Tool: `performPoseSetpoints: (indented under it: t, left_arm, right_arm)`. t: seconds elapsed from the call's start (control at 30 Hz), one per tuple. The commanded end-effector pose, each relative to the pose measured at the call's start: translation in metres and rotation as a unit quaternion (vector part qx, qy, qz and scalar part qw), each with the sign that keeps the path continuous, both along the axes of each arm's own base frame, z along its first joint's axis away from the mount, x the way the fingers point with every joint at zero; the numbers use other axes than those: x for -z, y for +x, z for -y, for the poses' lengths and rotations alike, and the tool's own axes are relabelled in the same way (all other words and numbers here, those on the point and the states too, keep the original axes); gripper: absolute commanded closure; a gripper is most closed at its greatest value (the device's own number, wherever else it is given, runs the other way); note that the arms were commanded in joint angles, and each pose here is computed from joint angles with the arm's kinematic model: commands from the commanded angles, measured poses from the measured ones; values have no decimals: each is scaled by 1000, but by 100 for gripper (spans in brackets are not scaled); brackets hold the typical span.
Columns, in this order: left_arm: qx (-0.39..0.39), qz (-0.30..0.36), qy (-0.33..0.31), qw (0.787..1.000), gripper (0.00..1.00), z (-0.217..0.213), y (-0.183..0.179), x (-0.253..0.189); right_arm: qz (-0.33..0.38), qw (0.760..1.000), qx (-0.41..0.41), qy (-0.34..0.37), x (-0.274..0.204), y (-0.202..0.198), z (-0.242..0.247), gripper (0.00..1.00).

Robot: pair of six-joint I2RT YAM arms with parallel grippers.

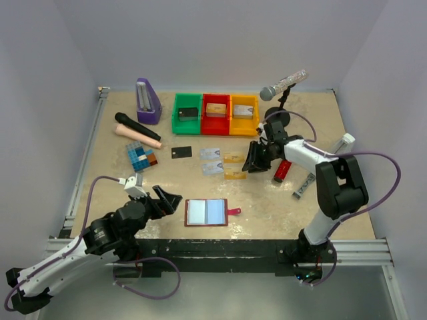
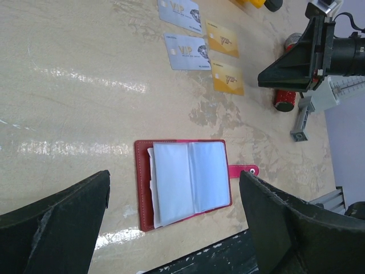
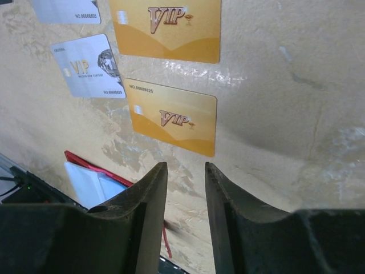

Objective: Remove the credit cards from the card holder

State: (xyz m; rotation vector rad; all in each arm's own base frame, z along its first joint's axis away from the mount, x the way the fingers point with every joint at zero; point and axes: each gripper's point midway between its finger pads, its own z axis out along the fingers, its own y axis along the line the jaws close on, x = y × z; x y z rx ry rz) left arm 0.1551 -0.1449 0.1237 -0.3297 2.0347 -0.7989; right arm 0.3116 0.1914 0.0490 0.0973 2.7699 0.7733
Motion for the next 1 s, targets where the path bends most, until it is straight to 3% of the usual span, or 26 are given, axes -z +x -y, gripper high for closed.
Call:
performPoseSetpoints:
  t: [0.0, 0.23, 0.47, 0.6, 0.7, 0.97]
  left_arm:
    - [-8, 20, 1, 1000, 0, -3, 5, -11]
    - [-47, -5, 24, 999, 0, -21, 4, -8]
    - [-75, -37, 70, 994, 0, -35, 3, -6]
    - [-78, -67, 95, 990, 0, -35, 0, -1]
    - [-83, -85, 107, 987, 0, -36, -2, 1]
    - [-84, -84, 115, 986, 0, -38, -2, -6]
  right_arm:
    - [37, 998, 32, -27, -16, 4, 18, 61]
    - [114, 992, 44, -24, -54, -16, 28, 57]
    - [250, 964, -55, -71, -85, -85, 6, 57]
    - [322, 945, -43, -49, -92, -122, 4, 57]
    - [339, 940, -30, -29, -88, -140, 9, 56]
    - [366, 929, -21, -45, -115, -142, 24, 50]
